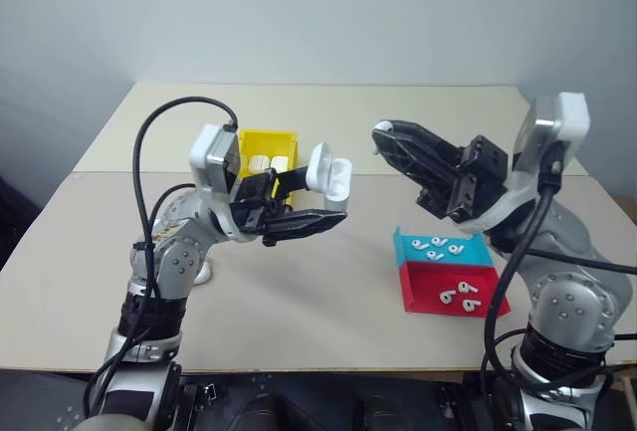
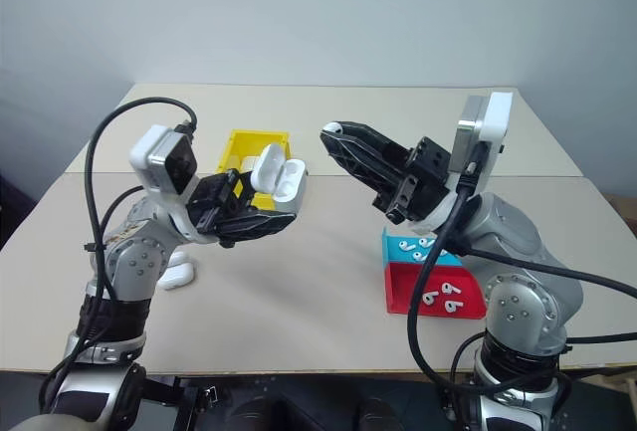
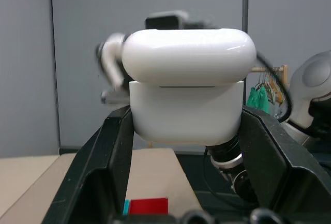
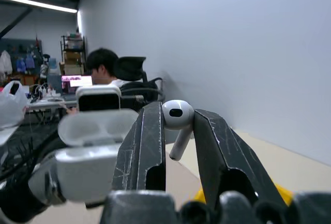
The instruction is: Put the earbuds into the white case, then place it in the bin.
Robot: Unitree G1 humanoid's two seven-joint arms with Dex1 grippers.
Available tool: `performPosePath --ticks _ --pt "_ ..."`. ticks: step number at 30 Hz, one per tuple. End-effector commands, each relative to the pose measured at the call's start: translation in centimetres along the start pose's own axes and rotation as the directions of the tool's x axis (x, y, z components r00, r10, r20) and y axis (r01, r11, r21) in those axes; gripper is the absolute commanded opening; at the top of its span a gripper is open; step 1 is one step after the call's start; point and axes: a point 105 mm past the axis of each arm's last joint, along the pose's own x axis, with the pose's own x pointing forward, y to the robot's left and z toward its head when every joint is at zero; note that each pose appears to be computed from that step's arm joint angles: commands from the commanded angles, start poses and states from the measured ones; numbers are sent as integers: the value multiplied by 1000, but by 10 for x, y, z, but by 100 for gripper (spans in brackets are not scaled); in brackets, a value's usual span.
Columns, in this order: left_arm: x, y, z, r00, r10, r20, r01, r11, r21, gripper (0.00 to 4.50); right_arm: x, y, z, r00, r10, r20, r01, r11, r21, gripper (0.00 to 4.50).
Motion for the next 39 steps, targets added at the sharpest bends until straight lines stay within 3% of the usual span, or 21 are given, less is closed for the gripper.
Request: performPosePath --ticks 1,8,16,25,39 --pt "5 0 3 1000 -11 4 11 1000 26 275 9 16 11 998 49 25 -47 996 -70 63" --pt "6 -2 5 1000 -9 10 9 999 43 275 7 18 -7 994 78 -82 -89 987 -133 63" --pt "5 -4 7 1000 -20 -4 20 998 66 275 5 16 -12 990 92 -111 -109 982 -155 63" --pt "4 -5 2 999 -26 -20 27 998 59 275 9 21 -1 990 131 -59 -138 980 -143 63" --pt "5 -9 2 998 -49 -28 52 995 84 275 10 19 -23 975 127 -182 -153 979 -136 63"
